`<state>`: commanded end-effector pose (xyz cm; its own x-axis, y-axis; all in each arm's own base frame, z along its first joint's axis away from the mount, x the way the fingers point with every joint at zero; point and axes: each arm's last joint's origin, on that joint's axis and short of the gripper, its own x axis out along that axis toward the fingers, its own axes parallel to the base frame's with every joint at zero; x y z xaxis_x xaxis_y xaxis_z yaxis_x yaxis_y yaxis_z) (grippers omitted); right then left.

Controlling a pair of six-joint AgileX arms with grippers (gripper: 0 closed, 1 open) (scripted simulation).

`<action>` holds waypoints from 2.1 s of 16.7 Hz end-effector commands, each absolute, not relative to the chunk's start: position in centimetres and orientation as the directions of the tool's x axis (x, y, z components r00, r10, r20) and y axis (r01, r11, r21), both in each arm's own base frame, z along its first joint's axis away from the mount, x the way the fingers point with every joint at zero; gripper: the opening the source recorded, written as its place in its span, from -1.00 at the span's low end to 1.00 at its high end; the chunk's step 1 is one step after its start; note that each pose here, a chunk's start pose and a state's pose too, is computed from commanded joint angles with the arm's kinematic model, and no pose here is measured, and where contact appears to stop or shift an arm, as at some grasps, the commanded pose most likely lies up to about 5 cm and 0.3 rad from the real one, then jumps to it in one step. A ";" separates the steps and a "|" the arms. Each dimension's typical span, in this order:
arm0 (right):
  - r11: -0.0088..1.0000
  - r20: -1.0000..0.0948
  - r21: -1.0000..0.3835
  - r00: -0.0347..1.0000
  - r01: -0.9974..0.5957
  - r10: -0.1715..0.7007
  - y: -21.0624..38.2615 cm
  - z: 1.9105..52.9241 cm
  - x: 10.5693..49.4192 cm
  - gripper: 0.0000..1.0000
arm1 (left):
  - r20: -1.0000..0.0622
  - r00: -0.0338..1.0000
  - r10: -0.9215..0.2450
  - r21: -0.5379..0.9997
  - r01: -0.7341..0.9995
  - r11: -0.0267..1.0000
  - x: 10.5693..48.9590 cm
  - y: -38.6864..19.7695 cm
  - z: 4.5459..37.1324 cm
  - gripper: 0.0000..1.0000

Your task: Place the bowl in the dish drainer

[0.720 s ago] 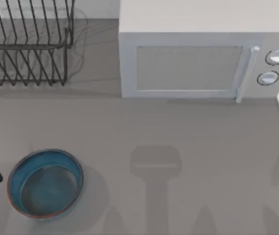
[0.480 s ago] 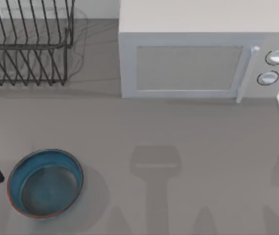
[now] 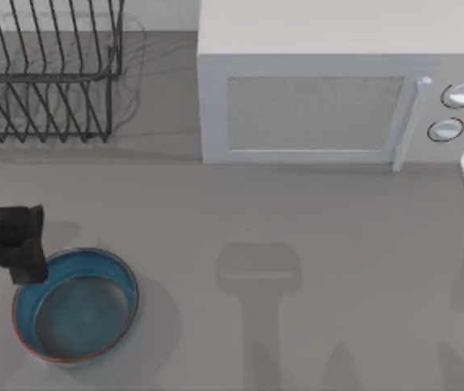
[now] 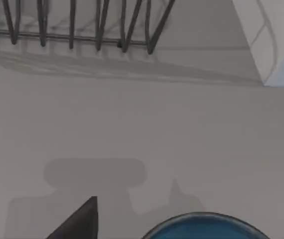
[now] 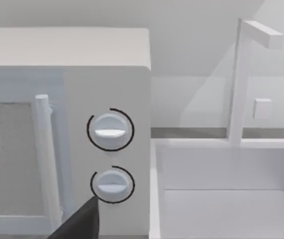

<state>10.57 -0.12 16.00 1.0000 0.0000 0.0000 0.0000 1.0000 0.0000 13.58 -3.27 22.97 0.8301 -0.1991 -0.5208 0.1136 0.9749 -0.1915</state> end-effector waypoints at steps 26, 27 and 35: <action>1.000 0.000 0.000 1.000 0.000 0.000 -0.1 16.0 10.6 1.00 | -1.000 0.002 -0.001 -0.001 0.020 1.000 25.1 -17.2 18.5 1.00; 1.000 0.000 0.000 1.000 0.000 0.000 -0.1 16.0 10.6 1.00 | -1.000 0.005 -0.004 -0.004 0.020 1.000 25.1 -17.2 17.2 1.00; 1.000 0.000 0.000 1.000 0.000 0.000 -0.1 16.0 10.6 1.00 | -1.000 0.000 0.000 0.000 0.020 1.000 24.7 -17.1 12.8 1.00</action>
